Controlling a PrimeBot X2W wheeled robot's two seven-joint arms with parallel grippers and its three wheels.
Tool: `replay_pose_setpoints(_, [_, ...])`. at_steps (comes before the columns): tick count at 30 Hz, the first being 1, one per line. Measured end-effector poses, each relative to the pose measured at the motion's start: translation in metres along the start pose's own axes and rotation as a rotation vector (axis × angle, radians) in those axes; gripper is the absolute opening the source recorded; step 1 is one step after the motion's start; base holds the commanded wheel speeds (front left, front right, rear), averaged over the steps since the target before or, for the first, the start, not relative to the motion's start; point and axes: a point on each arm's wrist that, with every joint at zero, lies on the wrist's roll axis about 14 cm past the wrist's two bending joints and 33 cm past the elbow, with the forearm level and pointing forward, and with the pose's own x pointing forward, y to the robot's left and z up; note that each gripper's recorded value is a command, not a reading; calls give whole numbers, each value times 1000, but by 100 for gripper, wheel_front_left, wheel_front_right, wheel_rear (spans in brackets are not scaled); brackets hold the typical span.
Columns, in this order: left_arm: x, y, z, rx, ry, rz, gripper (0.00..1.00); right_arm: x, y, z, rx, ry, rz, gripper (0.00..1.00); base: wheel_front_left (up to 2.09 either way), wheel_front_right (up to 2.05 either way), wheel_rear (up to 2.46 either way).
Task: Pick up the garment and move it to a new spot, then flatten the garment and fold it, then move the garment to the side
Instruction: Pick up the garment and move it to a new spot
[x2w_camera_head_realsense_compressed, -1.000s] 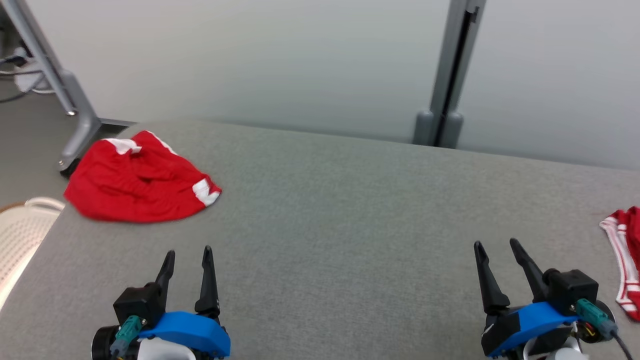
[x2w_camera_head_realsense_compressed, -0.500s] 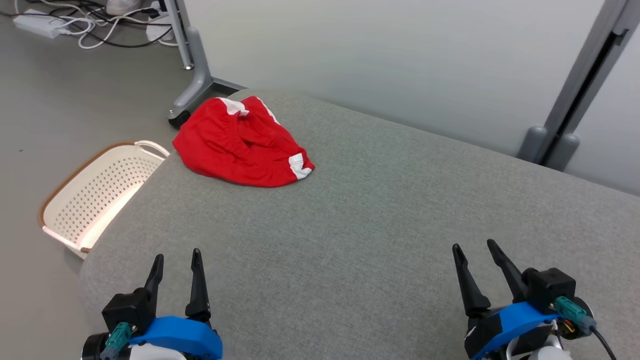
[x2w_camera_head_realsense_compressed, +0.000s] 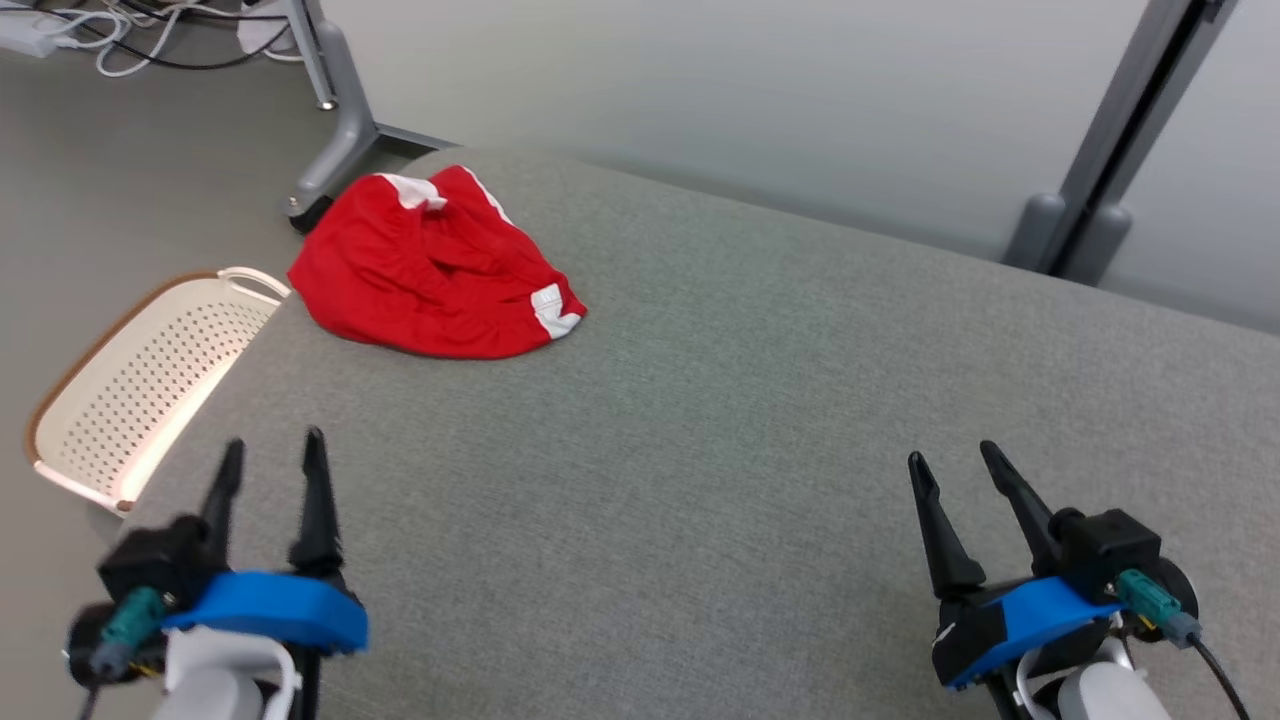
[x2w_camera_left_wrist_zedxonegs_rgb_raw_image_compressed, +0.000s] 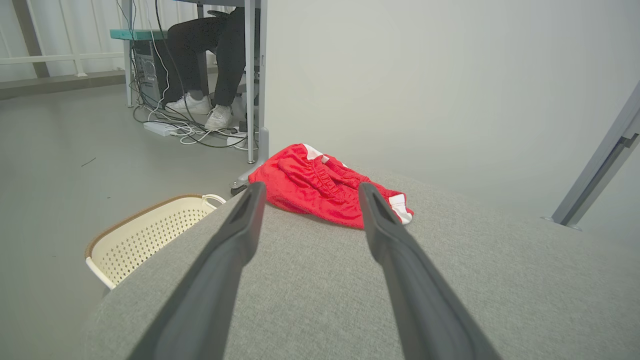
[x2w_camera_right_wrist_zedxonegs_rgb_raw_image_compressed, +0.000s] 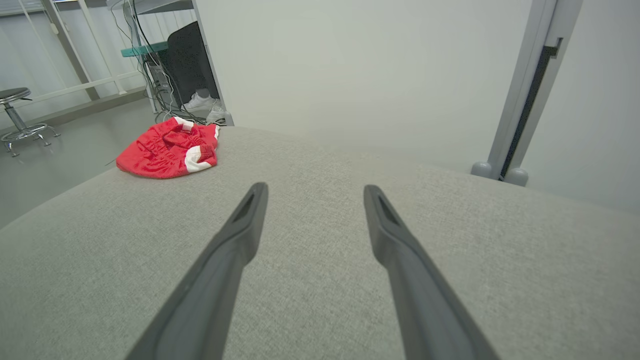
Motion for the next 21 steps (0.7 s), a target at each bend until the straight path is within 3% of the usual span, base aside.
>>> replay_pose_setpoints(6, [71,0,76,183,-127,-62,100,5,-40,8,-33,-32,-93,100,0,0,0])
replay_pose_setpoints(11, [138,-20,121,299,-142,-122,100,9,-78,9,-61,-31,-178,100,0,0,0])
replay_pose_setpoints(15, [187,-37,112,286,-34,-138,100,10,-104,5,-91,-12,-234,100,0,0,0])
replay_pose_setpoints(21, [236,-44,28,286,276,-116,100,12,-134,-6,-117,12,-292,100,0,0,0])
